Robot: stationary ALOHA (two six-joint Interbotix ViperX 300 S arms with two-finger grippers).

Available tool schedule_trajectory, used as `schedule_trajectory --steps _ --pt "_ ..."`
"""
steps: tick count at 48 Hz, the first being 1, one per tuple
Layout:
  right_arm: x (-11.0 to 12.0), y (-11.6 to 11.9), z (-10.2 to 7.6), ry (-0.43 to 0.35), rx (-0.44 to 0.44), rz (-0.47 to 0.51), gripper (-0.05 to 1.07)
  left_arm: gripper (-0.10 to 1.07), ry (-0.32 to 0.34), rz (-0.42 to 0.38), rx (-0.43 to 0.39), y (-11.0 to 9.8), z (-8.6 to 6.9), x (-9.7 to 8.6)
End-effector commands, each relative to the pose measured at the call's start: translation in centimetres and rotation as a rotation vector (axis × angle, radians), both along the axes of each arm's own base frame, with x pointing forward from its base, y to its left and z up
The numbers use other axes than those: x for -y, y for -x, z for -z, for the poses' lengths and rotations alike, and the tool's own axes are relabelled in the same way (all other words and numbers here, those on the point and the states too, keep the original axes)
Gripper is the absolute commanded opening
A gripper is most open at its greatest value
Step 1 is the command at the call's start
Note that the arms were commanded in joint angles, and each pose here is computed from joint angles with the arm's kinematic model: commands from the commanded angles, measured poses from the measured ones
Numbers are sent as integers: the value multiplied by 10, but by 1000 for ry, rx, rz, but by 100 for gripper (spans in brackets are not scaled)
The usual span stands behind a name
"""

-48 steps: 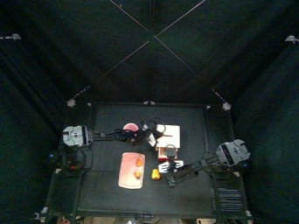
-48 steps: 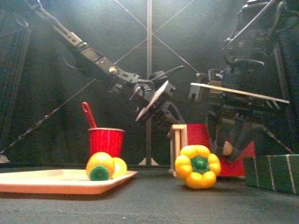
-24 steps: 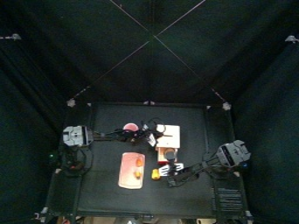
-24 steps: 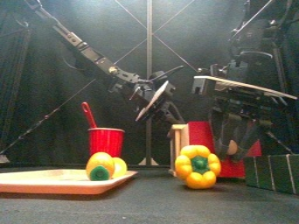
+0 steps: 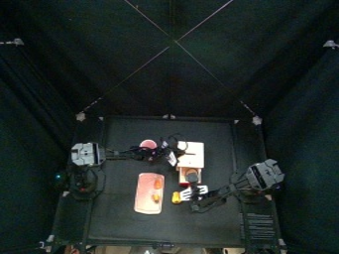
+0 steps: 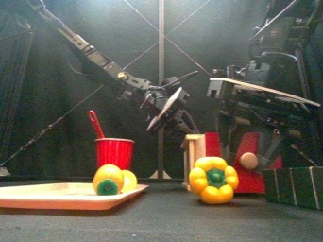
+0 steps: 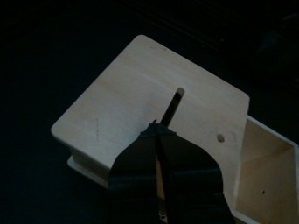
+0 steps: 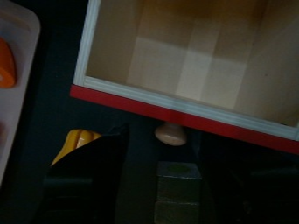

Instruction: Open drawer more

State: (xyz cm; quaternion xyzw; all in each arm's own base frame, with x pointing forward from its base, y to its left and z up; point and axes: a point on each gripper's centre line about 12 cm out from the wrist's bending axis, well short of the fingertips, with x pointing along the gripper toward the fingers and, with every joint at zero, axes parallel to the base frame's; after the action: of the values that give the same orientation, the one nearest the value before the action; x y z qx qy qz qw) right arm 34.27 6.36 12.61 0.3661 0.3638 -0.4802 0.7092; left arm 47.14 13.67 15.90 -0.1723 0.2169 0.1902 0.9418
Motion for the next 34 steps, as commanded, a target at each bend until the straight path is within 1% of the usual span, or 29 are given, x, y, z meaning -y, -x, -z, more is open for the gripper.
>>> schedule_trajectory --steps 1,8,18,30,34 --pt "-4 -5 -13 -14 41 -7 93 27 5 -12 -1 1 -2 -6" --pt "-11 -7 -21 -23 63 -26 94 27 4 -12 0 1 -2 -6" --pt "-22 -3 -35 -30 102 -68 94 26 -12 -11 33 1 -15 -5" --pt "-30 2 -49 -20 142 -116 94 26 -20 -6 45 0 -19 -3" --pt "-32 8 -55 -19 155 -134 94 26 -34 -6 64 0 -25 -5"
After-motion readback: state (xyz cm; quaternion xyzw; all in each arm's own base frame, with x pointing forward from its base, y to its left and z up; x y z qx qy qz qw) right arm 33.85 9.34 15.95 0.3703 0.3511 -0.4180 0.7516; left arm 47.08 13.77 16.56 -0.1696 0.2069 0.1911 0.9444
